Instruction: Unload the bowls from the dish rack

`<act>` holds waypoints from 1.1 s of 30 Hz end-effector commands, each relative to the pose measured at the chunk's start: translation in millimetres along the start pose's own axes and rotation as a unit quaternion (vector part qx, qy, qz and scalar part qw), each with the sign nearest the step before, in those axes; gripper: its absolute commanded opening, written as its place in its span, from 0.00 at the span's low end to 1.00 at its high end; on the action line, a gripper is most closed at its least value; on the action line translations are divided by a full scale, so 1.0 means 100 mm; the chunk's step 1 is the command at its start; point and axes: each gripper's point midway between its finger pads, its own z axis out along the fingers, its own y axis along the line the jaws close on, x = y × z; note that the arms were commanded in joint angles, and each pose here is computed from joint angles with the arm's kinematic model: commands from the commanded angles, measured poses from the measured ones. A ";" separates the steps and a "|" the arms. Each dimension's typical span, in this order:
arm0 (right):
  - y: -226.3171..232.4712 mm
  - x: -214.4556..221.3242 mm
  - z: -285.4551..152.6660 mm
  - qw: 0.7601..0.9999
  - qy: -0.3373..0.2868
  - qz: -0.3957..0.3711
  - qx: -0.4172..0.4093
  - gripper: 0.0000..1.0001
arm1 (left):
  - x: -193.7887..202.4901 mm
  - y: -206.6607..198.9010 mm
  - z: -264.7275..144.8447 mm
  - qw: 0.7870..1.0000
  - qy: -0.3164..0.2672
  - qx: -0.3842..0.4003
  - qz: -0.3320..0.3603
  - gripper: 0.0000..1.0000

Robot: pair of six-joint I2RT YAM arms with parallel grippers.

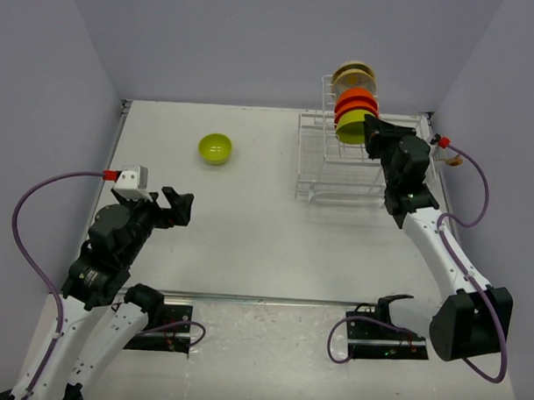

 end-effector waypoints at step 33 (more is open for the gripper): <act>0.77 -0.04 -0.50 0.992 0.018 0.028 -0.126 0.00 | -0.08 0.01 0.04 1.000 -0.012 -0.003 0.014 1.00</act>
